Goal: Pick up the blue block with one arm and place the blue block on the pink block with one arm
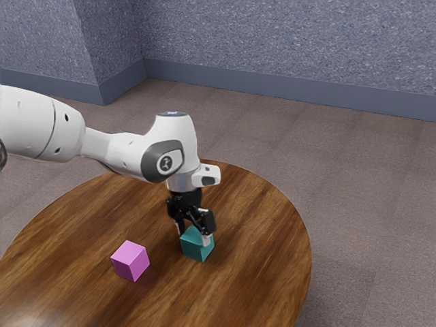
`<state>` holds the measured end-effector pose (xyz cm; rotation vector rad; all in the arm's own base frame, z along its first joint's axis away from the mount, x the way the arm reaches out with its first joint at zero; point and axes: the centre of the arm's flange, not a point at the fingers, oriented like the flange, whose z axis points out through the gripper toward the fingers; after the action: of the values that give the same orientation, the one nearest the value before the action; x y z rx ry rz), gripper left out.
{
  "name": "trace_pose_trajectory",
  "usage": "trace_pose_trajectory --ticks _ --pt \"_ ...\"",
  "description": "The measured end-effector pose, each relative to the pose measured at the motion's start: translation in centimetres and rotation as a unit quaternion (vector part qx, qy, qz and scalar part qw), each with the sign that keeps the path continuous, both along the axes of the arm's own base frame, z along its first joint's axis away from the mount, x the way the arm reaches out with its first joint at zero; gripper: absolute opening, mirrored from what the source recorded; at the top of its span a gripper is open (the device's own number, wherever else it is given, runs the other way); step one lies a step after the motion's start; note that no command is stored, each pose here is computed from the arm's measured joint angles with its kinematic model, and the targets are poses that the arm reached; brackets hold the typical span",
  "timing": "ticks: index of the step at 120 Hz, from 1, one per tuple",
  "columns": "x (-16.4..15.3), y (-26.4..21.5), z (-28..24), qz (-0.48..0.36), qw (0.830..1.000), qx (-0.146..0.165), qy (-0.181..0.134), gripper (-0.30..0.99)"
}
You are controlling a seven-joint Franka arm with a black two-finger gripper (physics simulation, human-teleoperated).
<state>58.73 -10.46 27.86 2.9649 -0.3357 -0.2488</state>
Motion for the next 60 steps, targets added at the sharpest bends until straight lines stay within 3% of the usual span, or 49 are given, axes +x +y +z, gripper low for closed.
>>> trace_pose_trajectory --ticks 60 --pt "0.0 -0.4 -2.4 0.0 1.0 0.015 0.016 0.69"
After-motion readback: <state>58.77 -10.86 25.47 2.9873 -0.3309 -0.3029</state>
